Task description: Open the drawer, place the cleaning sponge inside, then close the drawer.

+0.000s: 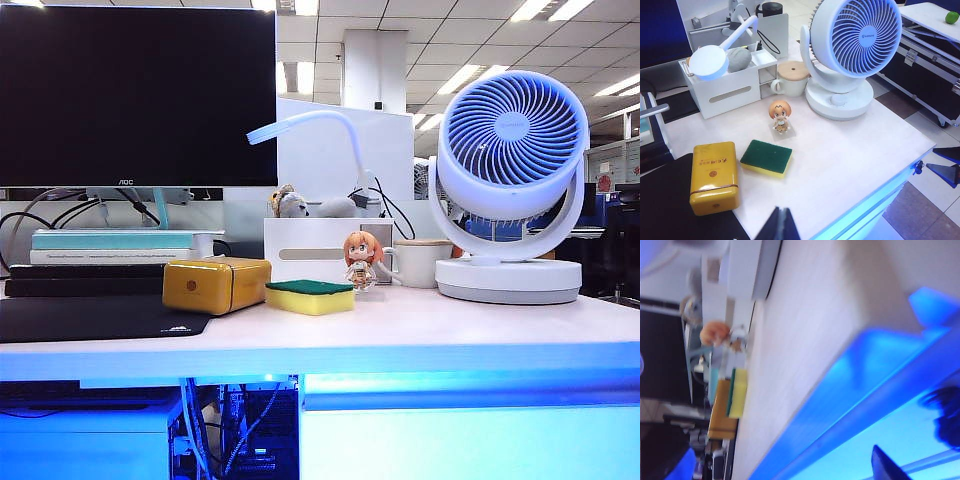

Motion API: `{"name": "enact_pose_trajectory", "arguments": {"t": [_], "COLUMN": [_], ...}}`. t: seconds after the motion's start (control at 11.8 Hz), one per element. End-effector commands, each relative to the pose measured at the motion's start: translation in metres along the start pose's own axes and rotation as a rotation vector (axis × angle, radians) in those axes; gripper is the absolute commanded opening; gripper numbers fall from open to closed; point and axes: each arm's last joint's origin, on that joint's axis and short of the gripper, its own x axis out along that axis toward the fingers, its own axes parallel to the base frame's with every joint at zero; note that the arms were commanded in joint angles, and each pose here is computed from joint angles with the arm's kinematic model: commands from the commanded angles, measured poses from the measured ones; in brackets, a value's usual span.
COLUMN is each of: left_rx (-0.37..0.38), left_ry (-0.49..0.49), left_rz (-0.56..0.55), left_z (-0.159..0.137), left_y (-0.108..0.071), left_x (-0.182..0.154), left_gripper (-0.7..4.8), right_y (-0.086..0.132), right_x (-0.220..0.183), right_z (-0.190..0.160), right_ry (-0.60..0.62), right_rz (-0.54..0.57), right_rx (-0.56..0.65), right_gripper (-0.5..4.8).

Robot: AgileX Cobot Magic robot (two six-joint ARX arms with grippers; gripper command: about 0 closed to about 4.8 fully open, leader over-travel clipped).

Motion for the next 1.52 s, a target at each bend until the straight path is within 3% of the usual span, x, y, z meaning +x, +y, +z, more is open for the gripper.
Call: {"name": "enact_pose_trajectory", "arguments": {"t": [0.08, 0.59, 1.02, 1.35, 1.52], "left_rx": [0.007, 0.007, 0.007, 0.007, 0.007], "left_ry": [-0.013, -0.011, 0.010, 0.010, 0.010], "left_rz": [0.001, 0.001, 0.001, 0.001, 0.001], "left_z": [0.002, 0.002, 0.000, 0.000, 0.000], "left_y": [0.000, 0.000, 0.000, 0.000, 0.000], "left_x": [-0.001, -0.001, -0.001, -0.001, -0.001], "left_gripper": [-0.05, -0.05, -0.05, -0.05, -0.05], "right_y": [-0.012, -0.022, -0.004, -0.001, 0.007], "right_x": [-0.002, 0.014, 0.060, 0.054, 0.044], "right_z": [0.008, 0.028, 0.033, 0.032, 0.028], "right_ry": [-0.005, -0.003, 0.094, 0.174, 0.157], "right_rz": [0.006, 0.027, 0.105, 0.151, 0.147], "right_rx": [0.007, -0.018, -0.103, -0.103, -0.122], "right_gripper": [4.79, 4.79, 4.79, 4.79, 4.79]}}
